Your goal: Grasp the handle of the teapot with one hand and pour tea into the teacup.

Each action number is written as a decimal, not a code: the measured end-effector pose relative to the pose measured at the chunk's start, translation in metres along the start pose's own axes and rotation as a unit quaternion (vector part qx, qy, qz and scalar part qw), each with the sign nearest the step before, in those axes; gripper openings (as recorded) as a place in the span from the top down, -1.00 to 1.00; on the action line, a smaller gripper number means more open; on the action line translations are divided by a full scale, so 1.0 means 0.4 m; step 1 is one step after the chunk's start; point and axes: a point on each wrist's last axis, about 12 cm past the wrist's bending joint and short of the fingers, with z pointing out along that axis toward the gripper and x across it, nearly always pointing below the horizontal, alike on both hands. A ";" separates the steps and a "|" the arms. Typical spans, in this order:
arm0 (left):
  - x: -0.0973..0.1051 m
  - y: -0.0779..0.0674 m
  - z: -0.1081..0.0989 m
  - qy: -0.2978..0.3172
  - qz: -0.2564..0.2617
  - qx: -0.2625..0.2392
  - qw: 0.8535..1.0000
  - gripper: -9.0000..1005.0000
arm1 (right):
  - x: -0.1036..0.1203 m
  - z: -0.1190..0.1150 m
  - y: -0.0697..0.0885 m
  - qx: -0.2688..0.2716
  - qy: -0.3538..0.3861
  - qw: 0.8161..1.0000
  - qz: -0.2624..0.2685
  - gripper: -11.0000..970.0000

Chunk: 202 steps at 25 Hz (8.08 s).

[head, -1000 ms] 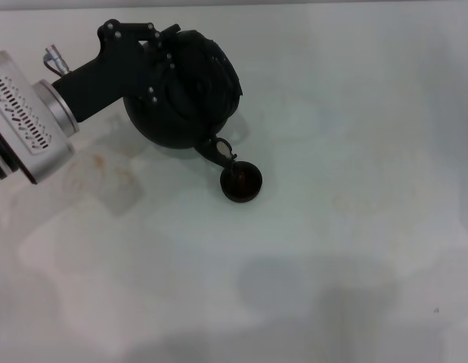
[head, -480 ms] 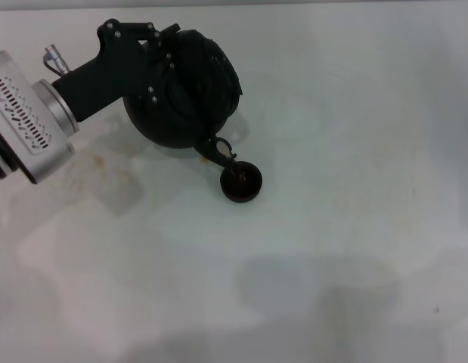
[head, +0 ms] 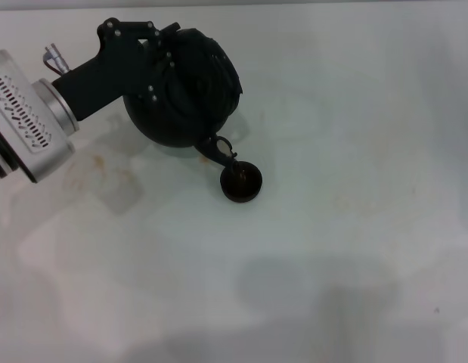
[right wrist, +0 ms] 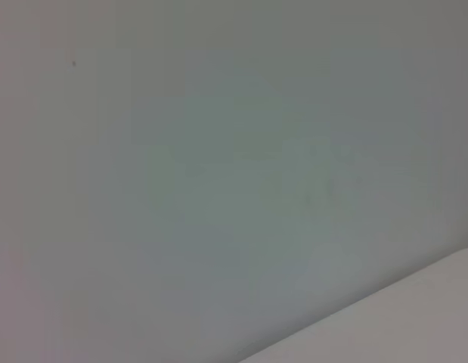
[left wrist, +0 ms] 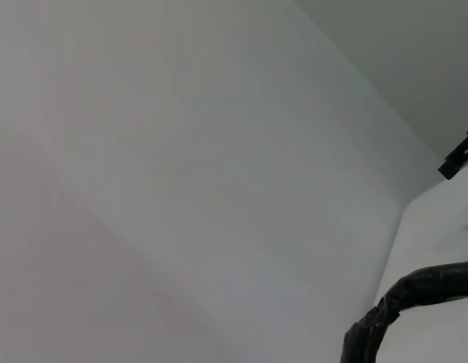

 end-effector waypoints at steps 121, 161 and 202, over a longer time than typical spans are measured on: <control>0.035 -0.216 -0.286 0.102 -0.394 -0.383 0.829 0.26 | -0.016 -0.005 -0.030 0.018 -0.009 1.000 0.004 -0.70; 0.048 -0.228 -0.470 0.081 -0.439 -0.529 0.721 -0.75 | -0.054 -0.002 0.092 -0.140 -0.086 0.978 -0.126 -0.70; 0.066 -0.172 -0.469 0.061 -0.414 -0.567 0.710 -0.75 | -0.085 0.036 0.111 -0.122 -0.093 0.977 -0.146 -0.70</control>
